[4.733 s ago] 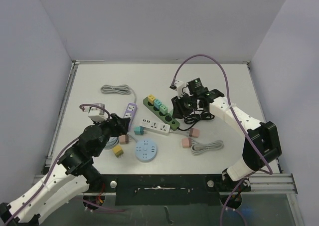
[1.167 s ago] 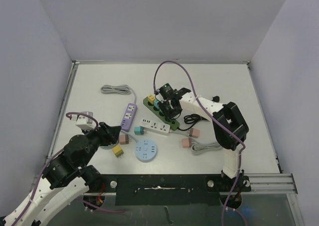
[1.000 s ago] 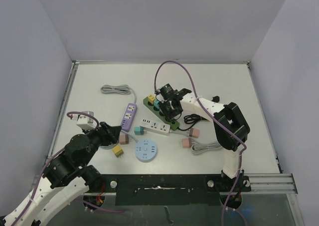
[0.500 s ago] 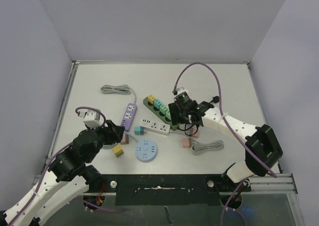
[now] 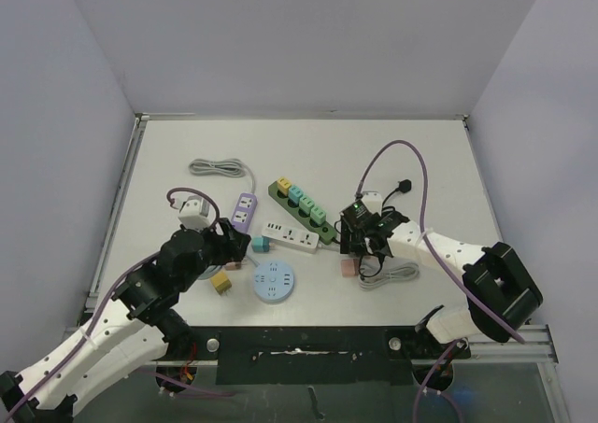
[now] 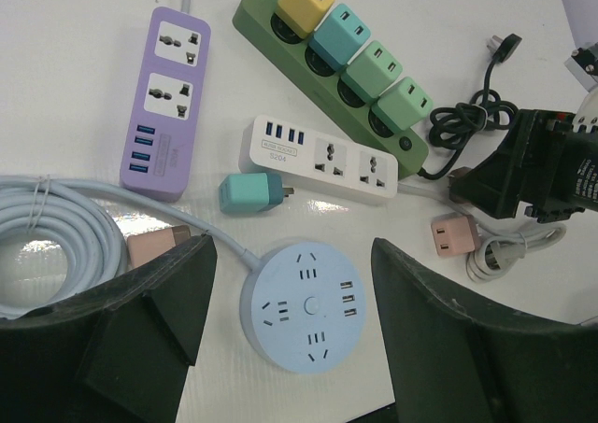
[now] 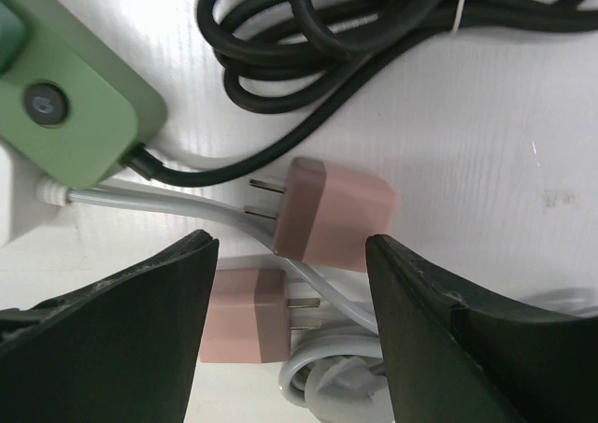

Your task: Insert the plug

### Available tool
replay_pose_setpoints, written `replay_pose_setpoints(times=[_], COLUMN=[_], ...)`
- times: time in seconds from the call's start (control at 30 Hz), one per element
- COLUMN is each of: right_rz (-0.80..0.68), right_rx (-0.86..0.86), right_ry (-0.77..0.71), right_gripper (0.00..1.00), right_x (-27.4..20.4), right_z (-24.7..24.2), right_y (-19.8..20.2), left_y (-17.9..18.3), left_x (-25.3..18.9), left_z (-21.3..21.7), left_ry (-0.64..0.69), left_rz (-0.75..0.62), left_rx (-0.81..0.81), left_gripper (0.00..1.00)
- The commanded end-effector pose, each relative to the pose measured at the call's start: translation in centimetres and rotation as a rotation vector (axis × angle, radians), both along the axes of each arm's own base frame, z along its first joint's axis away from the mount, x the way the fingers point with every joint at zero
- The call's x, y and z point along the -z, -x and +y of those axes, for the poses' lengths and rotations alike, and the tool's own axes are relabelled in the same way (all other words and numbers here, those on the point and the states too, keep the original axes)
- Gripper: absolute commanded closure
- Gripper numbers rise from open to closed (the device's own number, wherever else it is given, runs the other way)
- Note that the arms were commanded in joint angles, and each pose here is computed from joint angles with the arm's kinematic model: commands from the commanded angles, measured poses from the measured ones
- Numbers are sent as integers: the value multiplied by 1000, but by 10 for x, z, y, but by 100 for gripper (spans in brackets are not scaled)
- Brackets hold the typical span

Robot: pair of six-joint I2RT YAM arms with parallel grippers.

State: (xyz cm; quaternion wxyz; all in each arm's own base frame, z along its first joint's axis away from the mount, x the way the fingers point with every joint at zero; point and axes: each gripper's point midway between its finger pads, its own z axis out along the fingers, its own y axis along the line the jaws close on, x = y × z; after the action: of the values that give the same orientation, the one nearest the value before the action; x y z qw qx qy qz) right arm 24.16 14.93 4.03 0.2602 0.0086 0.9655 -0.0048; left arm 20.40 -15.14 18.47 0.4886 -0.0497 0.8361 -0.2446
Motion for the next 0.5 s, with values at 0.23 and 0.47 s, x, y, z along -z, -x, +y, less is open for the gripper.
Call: replay_pose_setpoints(times=[0.23,0.47], right_rz=[-57,-91], right_rx=[134,147], right_ry=[-28,-16], right_gripper=[31,31], right_x=[7,0], right_z=[-13,-22], right_y=[-14,-19], left_y=[-9,-9], left_x=[-12,-11], left_z=[-24,-24], left_ry=[78,83], left_rz=[-23,-22], left_rx=[47,45], left_gripper=[34,34])
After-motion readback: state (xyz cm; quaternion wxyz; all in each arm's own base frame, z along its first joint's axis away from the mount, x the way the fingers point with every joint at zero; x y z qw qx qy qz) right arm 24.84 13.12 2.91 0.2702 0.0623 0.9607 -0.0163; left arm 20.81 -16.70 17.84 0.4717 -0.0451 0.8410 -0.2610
